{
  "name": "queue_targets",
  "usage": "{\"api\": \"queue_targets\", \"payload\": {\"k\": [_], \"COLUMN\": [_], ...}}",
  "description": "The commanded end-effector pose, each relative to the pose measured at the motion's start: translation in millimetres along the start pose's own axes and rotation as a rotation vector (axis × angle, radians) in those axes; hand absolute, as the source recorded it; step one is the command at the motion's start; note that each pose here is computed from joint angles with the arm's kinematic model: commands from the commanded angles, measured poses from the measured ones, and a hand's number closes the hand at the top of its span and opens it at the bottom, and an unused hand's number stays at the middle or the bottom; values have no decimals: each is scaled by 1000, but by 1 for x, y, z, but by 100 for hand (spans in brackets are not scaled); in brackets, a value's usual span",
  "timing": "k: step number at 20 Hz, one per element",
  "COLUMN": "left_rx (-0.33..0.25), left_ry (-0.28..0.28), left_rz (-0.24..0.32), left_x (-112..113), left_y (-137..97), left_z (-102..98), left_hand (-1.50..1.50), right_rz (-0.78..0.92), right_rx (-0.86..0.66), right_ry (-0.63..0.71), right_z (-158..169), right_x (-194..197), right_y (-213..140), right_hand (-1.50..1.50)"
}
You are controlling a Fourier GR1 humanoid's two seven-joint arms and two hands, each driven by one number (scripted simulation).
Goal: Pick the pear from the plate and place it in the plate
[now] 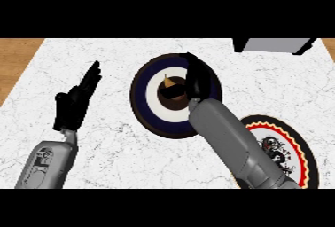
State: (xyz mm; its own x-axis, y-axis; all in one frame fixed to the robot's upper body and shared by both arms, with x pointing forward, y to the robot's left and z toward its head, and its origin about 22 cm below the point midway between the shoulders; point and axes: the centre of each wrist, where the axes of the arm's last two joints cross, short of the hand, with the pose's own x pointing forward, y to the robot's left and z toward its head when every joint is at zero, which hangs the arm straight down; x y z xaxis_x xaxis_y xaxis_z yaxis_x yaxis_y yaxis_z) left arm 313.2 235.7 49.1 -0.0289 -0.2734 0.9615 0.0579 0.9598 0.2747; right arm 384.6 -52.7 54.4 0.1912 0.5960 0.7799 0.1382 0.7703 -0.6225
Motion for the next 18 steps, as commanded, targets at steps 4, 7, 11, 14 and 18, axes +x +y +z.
{"api": "queue_targets", "payload": {"k": [4,7,11,14,18], "left_rx": [44,60,69,68,75], "left_ry": [8,22,43,43,39], "left_rz": [-4,6,-3,5,0], "left_x": [-8,-13,-21,-7,-25], "left_y": [1,15,35,21,21], "left_z": [-3,6,16,2,25], "left_hand": [0,0,0,0,0], "right_rz": [-300,-411,-482,-507,-513], "right_rx": [-154,-234,-336,-345,-361], "right_ry": [-65,-20,46,48,51], "right_z": [3,-1,12,29,48], "right_x": [6,-5,-49,-85,-126], "right_y": [-11,-25,-39,-58,-101], "right_hand": [-150,-150,-150,-150,-150]}}
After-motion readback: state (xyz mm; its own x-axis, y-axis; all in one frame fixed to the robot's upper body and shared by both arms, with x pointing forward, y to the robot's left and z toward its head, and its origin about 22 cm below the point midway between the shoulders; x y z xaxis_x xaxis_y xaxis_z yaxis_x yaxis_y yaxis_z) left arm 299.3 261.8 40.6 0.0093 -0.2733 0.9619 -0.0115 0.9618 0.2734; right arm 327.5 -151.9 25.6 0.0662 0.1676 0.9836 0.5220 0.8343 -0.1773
